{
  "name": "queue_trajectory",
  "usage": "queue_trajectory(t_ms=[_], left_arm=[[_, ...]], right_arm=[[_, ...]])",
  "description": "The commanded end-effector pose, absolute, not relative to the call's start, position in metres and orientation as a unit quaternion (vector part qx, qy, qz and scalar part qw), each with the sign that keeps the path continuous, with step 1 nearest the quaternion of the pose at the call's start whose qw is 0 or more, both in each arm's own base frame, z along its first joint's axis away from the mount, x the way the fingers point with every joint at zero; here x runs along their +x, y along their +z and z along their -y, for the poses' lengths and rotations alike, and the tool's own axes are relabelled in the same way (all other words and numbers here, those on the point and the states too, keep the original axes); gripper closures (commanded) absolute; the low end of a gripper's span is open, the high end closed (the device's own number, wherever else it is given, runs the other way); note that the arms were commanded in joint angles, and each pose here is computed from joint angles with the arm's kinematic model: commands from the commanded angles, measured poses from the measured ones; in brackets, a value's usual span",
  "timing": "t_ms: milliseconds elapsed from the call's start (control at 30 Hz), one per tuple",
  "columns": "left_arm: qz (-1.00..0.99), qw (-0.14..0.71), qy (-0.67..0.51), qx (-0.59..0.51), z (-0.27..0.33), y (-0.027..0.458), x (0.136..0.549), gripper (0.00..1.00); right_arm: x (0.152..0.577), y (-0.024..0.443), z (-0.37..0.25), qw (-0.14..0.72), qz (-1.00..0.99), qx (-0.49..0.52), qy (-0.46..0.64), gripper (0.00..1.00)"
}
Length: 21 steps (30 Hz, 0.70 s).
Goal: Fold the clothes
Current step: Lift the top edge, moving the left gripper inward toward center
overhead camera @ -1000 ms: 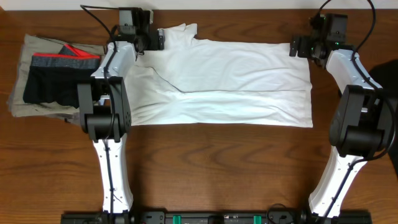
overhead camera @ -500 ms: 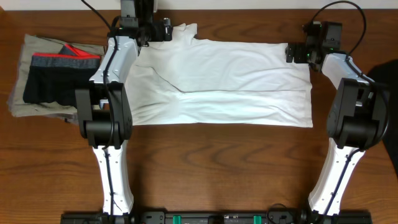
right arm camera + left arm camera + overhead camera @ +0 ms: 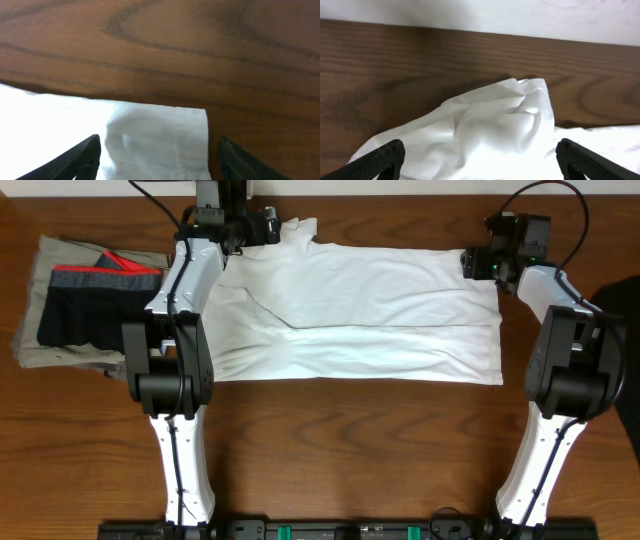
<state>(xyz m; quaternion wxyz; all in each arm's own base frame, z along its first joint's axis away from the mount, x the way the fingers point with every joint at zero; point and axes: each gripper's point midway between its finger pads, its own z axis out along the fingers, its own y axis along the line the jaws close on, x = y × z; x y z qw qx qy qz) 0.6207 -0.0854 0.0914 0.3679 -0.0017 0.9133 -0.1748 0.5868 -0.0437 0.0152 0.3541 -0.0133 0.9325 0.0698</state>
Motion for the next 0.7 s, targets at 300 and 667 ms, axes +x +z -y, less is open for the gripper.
queue_trajectory(t_ms=[300,667], left_arm=[[-0.905,0.368,-0.214,-0.001,0.101,0.104,0.619,0.02],[-0.904,0.365,-0.224,0.008,0.11,0.105,0.617,0.02]], right_arm=[[0.593,0.013,0.047,0.365,-0.928,-0.012,0.074,0.35],[0.594,0.002,0.047,0.363,-0.928,-0.001,0.079,0.33]])
